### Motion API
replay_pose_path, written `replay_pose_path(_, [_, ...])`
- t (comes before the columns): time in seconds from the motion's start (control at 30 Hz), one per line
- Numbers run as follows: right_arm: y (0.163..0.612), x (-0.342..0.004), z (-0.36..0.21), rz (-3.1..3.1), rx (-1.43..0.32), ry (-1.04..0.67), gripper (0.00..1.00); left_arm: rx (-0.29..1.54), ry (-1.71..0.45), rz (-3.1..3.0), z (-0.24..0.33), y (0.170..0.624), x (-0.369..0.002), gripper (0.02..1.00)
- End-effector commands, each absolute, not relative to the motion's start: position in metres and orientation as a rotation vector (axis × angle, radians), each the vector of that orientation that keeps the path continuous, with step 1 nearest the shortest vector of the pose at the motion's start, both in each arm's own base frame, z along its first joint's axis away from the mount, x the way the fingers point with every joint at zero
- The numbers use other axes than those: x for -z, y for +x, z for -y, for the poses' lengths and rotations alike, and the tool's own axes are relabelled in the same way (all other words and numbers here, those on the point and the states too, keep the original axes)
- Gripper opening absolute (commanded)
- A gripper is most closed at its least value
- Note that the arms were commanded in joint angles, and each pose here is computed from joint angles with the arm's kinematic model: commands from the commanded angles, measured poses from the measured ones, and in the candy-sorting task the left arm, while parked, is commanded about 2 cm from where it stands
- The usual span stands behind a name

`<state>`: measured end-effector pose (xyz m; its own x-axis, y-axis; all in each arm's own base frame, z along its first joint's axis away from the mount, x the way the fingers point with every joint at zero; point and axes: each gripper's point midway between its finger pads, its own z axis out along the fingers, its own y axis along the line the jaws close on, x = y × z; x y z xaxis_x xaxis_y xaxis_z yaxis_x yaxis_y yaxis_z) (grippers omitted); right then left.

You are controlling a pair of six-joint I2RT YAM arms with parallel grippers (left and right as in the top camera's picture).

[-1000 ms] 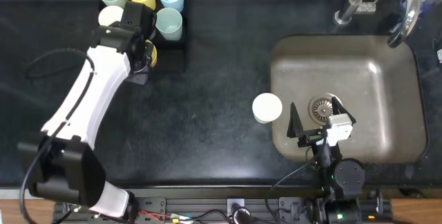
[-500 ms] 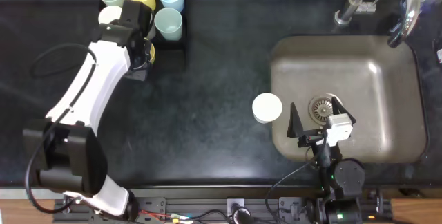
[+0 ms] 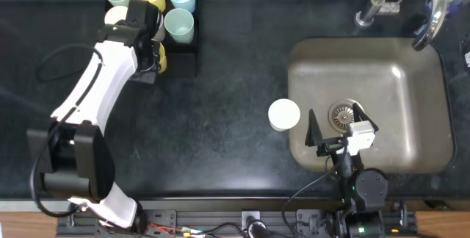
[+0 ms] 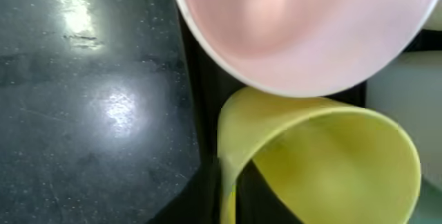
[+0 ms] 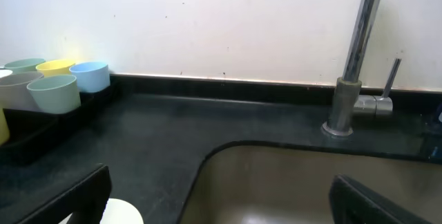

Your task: Store Cups

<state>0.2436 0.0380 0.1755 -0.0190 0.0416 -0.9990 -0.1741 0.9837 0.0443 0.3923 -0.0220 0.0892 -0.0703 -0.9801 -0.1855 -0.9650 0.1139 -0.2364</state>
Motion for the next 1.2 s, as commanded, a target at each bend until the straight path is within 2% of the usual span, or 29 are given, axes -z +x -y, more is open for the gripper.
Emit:
replay_pose_path(0.03, [0.244, -0.173, -0.037, -1.579, -0.17, -0.096, 0.996, 0.068, -1.93, -2.093, 0.021, 0.392, -0.086, 0.178])
replay_pose_path(0.23, [0.244, -0.173, -0.037, -1.579, -0.17, -0.096, 0.998, 0.08, -1.923, -2.081, 0.02, 0.392, -0.091, 0.288])
replay_pose_path(0.6, [0.244, -0.173, -0.037, -1.579, -0.17, -0.096, 0.998, 0.159, -1.829, -1.963, 0.005, 0.374, -0.167, 0.656])
replay_pose_path(0.87, [0.244, -0.173, -0.037, -1.579, -0.17, -0.096, 0.998, 0.257, -1.541, -1.919, -0.005, 0.361, -0.245, 0.862])
replay_pose_path(1.07, [0.244, -0.173, -0.037, -1.579, -0.17, -0.096, 1.0, 0.341, -1.281, -1.861, -0.007, 0.351, -0.307, 0.925])
replay_pose_path(1.2, [0.244, -0.173, -0.037, -1.579, -0.17, -0.096, 0.998, 0.379, -1.041, -1.799, -0.006, 0.342, -0.353, 0.932])
